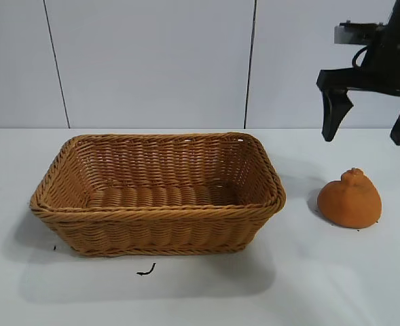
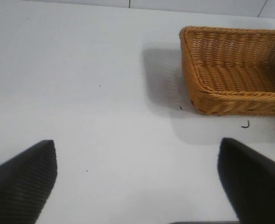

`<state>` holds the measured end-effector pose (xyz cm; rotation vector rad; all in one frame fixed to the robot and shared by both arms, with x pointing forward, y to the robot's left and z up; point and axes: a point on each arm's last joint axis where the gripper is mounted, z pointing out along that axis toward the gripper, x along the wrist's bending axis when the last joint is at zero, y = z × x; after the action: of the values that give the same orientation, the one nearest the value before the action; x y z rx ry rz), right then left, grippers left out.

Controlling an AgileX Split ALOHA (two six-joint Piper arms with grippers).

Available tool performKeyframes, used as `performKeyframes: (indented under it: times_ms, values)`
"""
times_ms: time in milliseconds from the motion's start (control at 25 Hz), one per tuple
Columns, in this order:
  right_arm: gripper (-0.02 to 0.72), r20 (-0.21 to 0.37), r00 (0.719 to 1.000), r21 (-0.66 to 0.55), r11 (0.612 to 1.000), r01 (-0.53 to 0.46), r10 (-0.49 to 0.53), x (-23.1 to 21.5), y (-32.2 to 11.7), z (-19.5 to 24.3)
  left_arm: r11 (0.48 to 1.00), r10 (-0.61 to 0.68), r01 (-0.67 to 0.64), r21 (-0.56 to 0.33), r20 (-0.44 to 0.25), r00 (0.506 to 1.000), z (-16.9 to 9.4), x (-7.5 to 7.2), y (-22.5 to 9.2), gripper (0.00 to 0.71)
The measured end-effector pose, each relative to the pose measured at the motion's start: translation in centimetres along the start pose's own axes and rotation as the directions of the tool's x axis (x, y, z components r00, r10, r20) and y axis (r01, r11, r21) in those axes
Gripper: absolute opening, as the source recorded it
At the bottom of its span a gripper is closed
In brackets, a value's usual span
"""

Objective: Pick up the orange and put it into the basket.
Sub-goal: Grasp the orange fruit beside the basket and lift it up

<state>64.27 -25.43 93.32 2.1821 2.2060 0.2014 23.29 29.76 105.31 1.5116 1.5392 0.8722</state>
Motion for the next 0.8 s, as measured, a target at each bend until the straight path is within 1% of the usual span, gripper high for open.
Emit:
performKeyframes:
  times_ms: [200, 320, 360, 400, 520, 600, 640, 680, 800]
  values:
    - [0.696, 0.017, 1.000, 0.066, 0.998, -0.004, 0.003, -0.3, -0.2, 2.7, 1.000, 0.000, 0.000, 0.000, 0.000, 1.000, 0.0, 0.0, 0.0, 0.673]
    - [0.692, 0.020, 1.000, 0.080, 0.997, -0.008, 0.007, -0.3, -0.2, 3.5, 1.000, 0.000, 0.000, 0.000, -0.001, 1.000, 0.0, 0.0, 0.0, 0.673]
    - [0.661, 0.022, 1.000, 0.081, 0.997, -0.007, 0.005, -0.4, -0.2, 3.5, 1.000, 0.000, 0.000, 0.000, -0.001, 1.000, 0.0, 0.0, 0.0, 0.673]
    - [0.613, 0.022, 1.000, 0.082, 0.997, -0.007, 0.005, -0.4, -0.2, 3.6, 1.000, 0.000, 0.000, 0.000, -0.001, 1.000, 0.0, 0.0, 0.0, 0.673]
    - [0.356, 0.029, 1.000, 0.081, 0.997, -0.001, -0.001, -0.4, -0.2, 3.6, 1.000, 0.000, 0.000, 0.000, 0.001, 1.000, 0.0, 0.0, 0.0, 0.673]
    - [0.229, 0.038, 0.999, 0.079, 0.997, 0.006, -0.009, -0.5, -0.2, 3.6, 1.000, 0.000, 0.000, 0.000, 0.001, 1.000, 0.0, 0.0, 0.0, 0.673]
    - [0.182, 0.042, 0.999, 0.082, 0.997, 0.009, -0.013, -0.5, -0.2, 3.5, 1.000, 0.000, 0.000, 0.000, 0.001, 1.000, 0.0, 0.0, 0.0, 0.673]
    - [0.151, 0.045, 0.999, 0.081, 0.997, 0.012, -0.016, -0.6, -0.1, 3.5, 1.000, 0.000, 0.000, 0.000, 0.000, 1.000, 0.0, 0.0, 0.0, 0.673]
    - [0.127, 0.053, 0.998, 0.088, 0.996, 0.022, -0.027, -0.6, -0.2, 3.1, 1.000, 0.000, 0.000, 0.000, 0.000, 1.000, 0.0, 0.0, 0.0, 0.673]
